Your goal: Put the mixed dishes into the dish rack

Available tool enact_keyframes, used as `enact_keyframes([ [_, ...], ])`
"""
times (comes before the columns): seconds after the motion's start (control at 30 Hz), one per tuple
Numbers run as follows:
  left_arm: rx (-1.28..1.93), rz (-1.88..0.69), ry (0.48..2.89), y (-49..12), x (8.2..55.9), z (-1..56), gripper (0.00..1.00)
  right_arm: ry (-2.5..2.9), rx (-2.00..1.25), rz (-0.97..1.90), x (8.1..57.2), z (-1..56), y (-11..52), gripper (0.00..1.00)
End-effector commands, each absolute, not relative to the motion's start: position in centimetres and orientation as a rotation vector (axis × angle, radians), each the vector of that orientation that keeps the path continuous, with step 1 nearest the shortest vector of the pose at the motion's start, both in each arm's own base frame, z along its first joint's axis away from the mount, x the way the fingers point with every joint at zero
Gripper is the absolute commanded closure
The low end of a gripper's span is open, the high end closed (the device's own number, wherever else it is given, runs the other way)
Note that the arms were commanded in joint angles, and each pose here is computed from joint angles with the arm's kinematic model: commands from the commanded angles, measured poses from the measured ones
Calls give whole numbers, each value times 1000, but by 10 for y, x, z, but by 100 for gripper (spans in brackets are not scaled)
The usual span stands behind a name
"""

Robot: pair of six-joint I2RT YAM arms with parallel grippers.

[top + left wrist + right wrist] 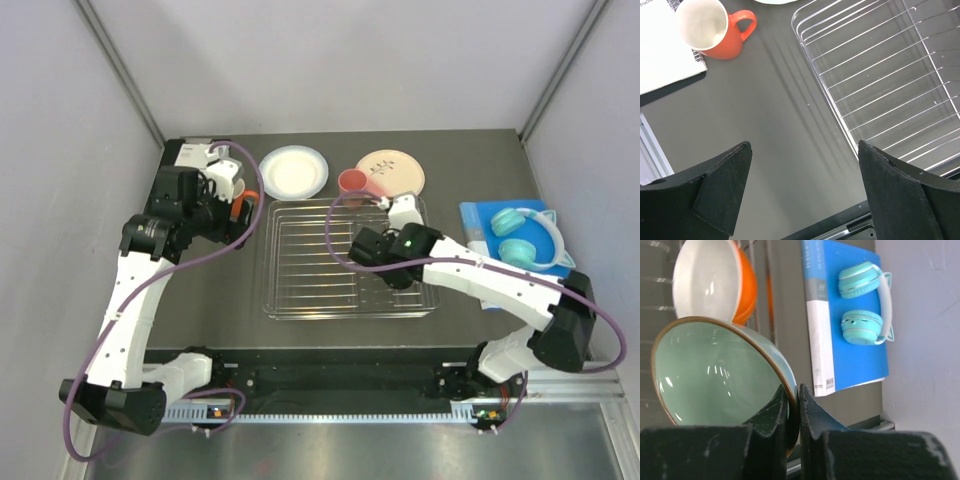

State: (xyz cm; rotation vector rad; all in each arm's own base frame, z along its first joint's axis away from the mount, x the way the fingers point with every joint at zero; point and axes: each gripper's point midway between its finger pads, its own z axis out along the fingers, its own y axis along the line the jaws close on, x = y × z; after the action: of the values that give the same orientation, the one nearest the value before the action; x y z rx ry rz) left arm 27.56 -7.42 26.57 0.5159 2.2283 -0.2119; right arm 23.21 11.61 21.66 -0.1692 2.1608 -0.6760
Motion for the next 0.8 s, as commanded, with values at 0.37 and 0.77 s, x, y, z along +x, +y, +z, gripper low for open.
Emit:
enact_keyframes([
  [0.37,508,-201,2183,-74,283,274,9,2187,-250,-769,225,214,106,100],
  [0.77,520,-315,2309,-96,330,208,15,2221,-182,-713,222,218,89,100],
])
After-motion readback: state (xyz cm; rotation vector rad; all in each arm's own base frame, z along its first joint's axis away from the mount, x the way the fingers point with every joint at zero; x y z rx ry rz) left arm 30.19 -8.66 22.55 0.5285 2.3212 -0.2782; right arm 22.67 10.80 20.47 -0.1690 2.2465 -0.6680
